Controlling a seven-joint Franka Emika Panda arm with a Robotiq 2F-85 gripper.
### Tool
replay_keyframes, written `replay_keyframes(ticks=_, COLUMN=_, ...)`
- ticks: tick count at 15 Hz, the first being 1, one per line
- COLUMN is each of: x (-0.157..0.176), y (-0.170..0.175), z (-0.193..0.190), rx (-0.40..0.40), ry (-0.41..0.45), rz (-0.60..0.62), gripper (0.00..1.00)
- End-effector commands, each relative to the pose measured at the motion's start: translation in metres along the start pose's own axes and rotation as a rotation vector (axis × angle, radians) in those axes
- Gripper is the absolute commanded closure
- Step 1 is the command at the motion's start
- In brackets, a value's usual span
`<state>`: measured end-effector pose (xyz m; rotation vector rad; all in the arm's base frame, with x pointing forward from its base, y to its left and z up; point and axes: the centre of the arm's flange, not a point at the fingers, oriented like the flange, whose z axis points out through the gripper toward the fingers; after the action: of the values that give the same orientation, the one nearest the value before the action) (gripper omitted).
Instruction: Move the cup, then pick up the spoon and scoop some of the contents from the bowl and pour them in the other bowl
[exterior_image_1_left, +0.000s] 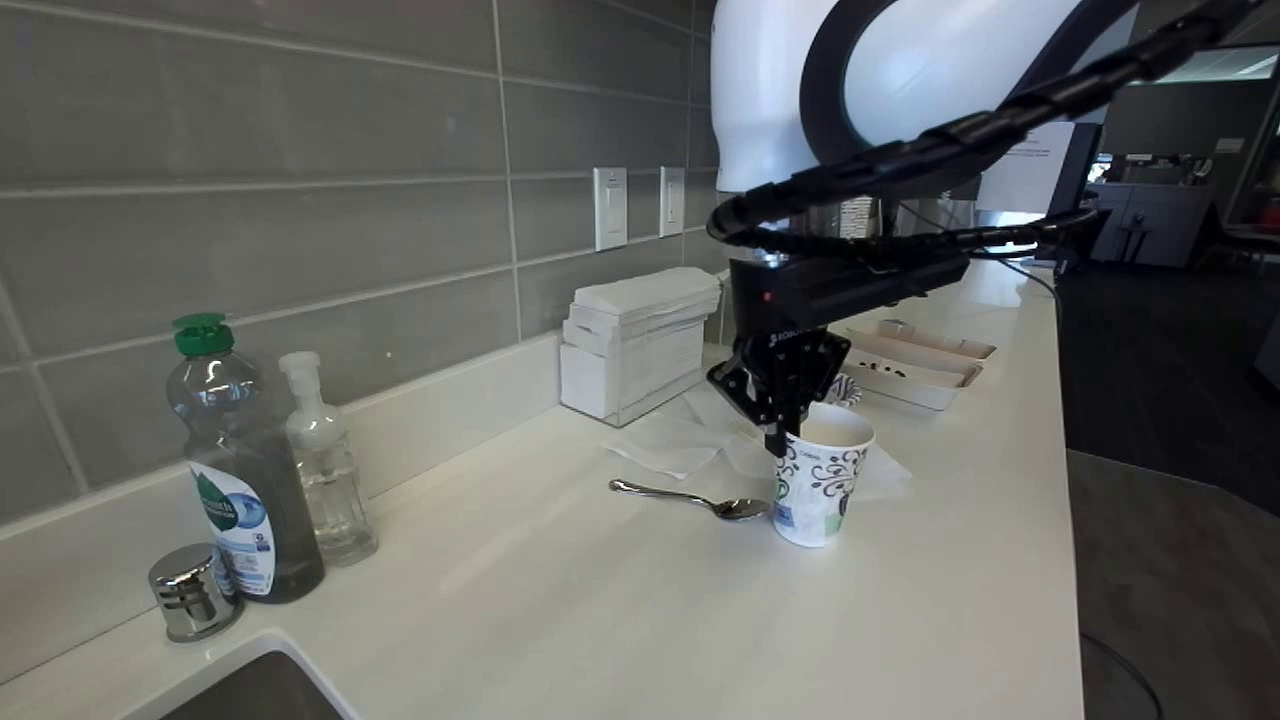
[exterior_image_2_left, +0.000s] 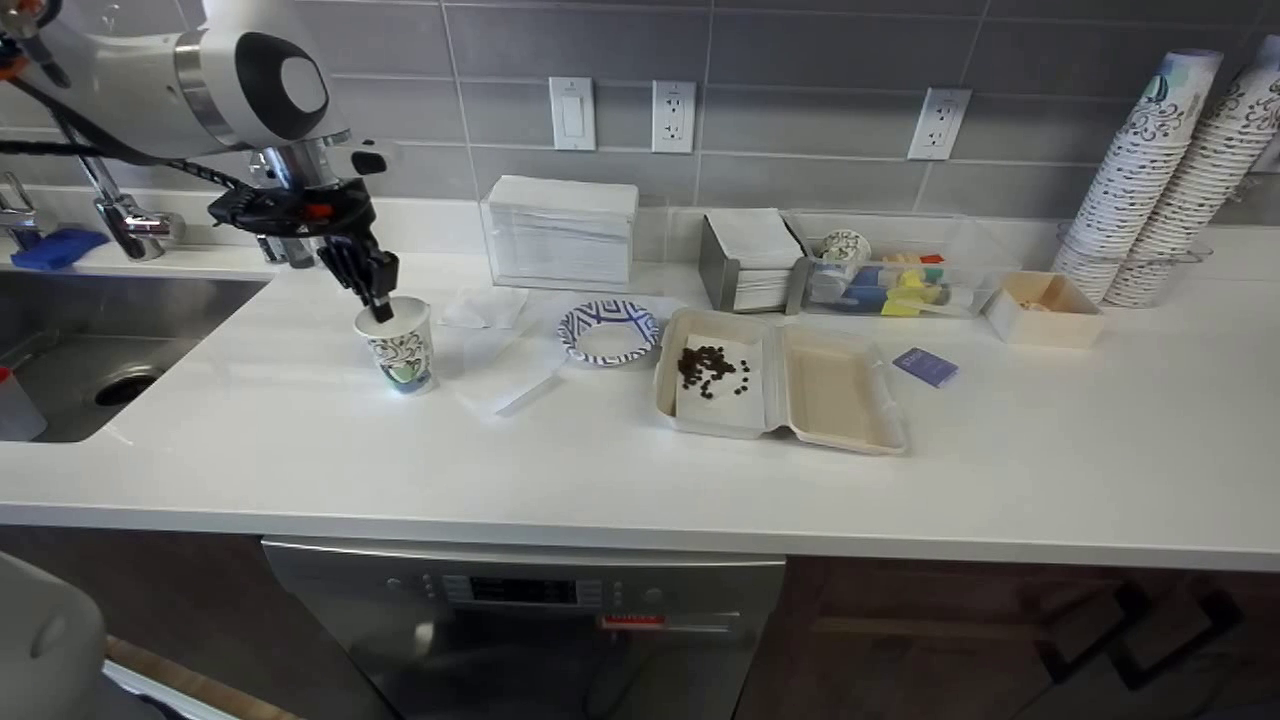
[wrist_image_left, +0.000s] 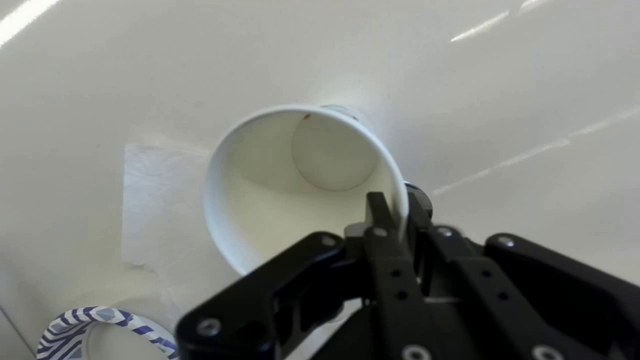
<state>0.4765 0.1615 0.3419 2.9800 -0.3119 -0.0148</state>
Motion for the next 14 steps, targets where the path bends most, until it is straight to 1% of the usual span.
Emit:
replay_keyframes(ticks=1, x=-0.020, y=0.006, z=-0.011, rx=-0.007, ry=0.032, rz=0.014, gripper=1.00)
replay_keyframes(ticks=4, x=-0.027, y=0.009, z=-0.028, rx=-0.002, ry=0.057, rz=0.014, gripper=0.99)
replay_keyframes(ticks=6, x=-0.031, y=0.008, z=-0.039, rx=0.014, ry=0.080, rz=-0.016, gripper=0.99)
replay_keyframes(ticks=10, x=-0.035, y=-0.011, z=-0.054, rx=0.018, ry=0.152, rz=-0.183, gripper=0.99)
replay_keyframes(ticks=14, x=-0.037, y=-0.036, z=-0.060, rx=-0.007, ry=0.229, rz=-0.399, gripper=0.99)
